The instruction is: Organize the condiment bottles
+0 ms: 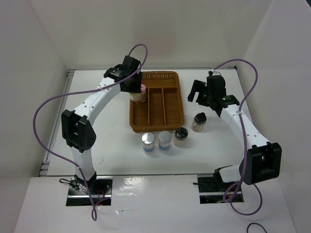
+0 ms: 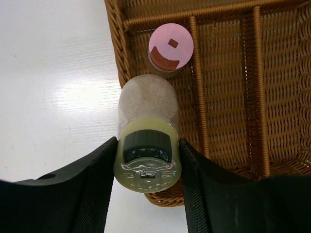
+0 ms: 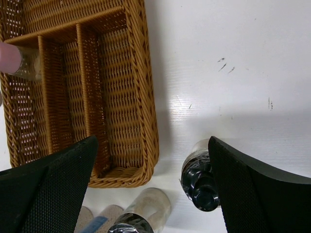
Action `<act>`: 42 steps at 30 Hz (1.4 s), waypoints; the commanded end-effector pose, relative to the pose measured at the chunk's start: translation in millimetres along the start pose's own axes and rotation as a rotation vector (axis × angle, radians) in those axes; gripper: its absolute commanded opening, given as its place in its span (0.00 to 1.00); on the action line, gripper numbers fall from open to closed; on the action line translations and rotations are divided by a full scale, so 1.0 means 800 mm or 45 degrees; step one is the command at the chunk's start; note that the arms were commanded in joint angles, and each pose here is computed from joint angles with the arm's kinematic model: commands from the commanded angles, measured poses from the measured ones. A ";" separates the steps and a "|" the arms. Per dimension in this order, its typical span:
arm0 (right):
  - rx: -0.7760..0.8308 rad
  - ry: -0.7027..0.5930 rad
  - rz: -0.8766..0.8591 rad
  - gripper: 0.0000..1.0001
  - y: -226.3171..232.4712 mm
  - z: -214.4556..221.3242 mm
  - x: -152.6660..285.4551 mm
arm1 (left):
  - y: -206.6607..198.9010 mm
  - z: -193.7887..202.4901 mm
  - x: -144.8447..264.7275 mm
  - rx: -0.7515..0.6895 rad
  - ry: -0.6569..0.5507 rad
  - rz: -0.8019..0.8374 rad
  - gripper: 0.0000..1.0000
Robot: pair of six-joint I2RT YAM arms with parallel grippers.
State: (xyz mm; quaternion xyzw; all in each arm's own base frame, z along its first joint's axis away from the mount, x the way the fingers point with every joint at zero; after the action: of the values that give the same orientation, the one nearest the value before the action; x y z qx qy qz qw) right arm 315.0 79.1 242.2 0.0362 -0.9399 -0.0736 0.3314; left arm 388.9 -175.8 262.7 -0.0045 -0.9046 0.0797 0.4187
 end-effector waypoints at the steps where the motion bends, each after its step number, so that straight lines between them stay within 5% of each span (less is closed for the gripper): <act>1: 0.015 -0.108 -0.025 0.98 0.008 -0.029 0.001 | -0.016 -0.009 -0.005 -0.021 -0.004 0.122 0.41; 32: 0.035 -0.088 -0.056 0.98 0.015 -0.034 0.001 | -0.008 0.054 -0.079 -0.066 0.205 0.088 0.45; 42: 0.054 -0.073 -0.073 0.98 0.020 -0.035 0.007 | -0.011 0.059 -0.082 -0.089 0.217 0.091 0.71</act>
State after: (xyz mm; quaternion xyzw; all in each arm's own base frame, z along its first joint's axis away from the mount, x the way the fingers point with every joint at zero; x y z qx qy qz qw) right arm 324.7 84.9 249.6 0.0508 -0.9414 -0.0680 0.3263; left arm 392.2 -191.4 182.2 -0.0439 -0.8613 0.0639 0.5022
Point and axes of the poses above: each gripper's point midway between its finger pads, its own x axis back along the fingers, its own y axis along the line the jaws close on, z = x × y, the point moved 8 cm from there along x, back along the fingers, and after that the axes turned 11 degrees about x, right-handed, at the moved point
